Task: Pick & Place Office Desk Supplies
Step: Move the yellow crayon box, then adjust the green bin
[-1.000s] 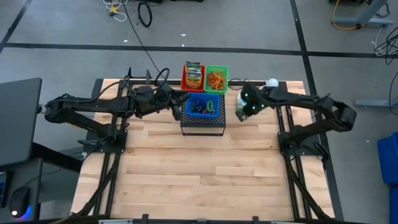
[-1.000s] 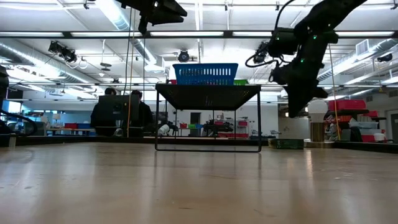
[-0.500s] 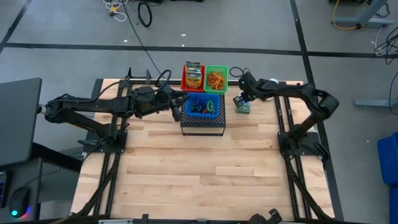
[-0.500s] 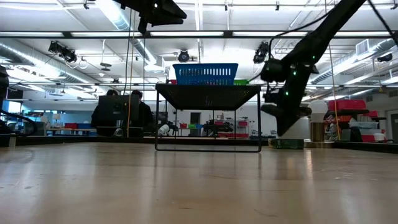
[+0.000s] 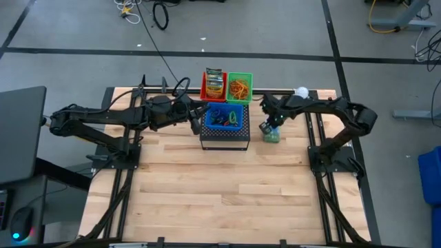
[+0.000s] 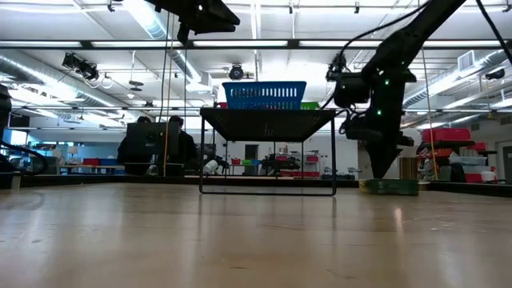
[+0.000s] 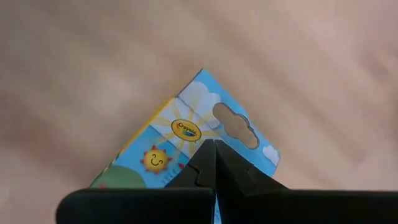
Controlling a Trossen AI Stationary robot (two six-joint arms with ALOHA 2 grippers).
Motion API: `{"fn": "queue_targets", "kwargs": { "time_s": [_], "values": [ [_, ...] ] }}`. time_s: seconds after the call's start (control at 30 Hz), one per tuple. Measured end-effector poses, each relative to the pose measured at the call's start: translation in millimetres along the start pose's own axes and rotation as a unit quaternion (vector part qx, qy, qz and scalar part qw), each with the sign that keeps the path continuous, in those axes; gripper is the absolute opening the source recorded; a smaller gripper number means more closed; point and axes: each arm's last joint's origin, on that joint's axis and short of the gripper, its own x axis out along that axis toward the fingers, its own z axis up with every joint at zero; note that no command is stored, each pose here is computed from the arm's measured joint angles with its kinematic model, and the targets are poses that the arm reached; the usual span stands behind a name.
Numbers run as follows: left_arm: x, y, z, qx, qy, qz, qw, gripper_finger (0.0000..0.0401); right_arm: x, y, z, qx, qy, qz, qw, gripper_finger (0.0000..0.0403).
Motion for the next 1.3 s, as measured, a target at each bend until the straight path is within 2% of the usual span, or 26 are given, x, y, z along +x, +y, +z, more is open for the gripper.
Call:
{"fn": "queue_targets", "kwargs": {
  "time_s": [0.23, 0.4, 0.63, 0.87, 0.97, 1.07, 1.17, 1.3],
  "values": [
    [0.0, 0.3, -0.5, 0.001, 0.002, 0.004, 1.0, 0.0109, -18.7, 38.9, -29.5, -0.049, 0.058, 0.066, 0.995, 0.0],
    [0.0, 0.4, -0.7, 0.005, 0.003, 0.004, 1.0, 0.0109, -40.0, 51.0, -43.2, -0.054, 0.047, 0.097, 0.993, 0.0],
    [0.0, 0.5, -1.3, 0.011, 0.006, 0.004, 1.0, 0.0109, -63.2, 36.5, -41.6, -0.011, -0.019, 0.095, 0.995, 0.0002],
    [0.1, 0.6, -1.4, 0.011, 0.007, 0.005, 1.0, 0.0109, -64.7, 25.0, -18.5, 0.031, -0.102, 0.115, 0.988, 0.0003],
    [0.0, 0.5, -1.8, 0.01, 0.009, 0.005, 1.0, 0.0109, -67.7, 20.3, -2.6, 0.057, -0.169, 0.128, 0.976, 0.0003],
    [0.0, 0.5, -1.8, 0.006, 0.009, 0.004, 1.0, 0.0109, -72.3, 13.5, 10.8, 0.096, -0.236, 0.117, 0.96, 0.0003],
    [0.0, 0.5, -1.9, 0.004, 0.009, 0.005, 1.0, 0.0109, -75.4, 7.6, 18.6, 0.119, -0.269, 0.122, 0.948, 0.0003],
    [0.0, 0.5, -2.0, 0.004, 0.009, 0.005, 1.0, 0.0109, -80.5, 5.2, 26.8, 0.121, -0.311, 0.134, 0.933, 0.0004]
  ]
}}
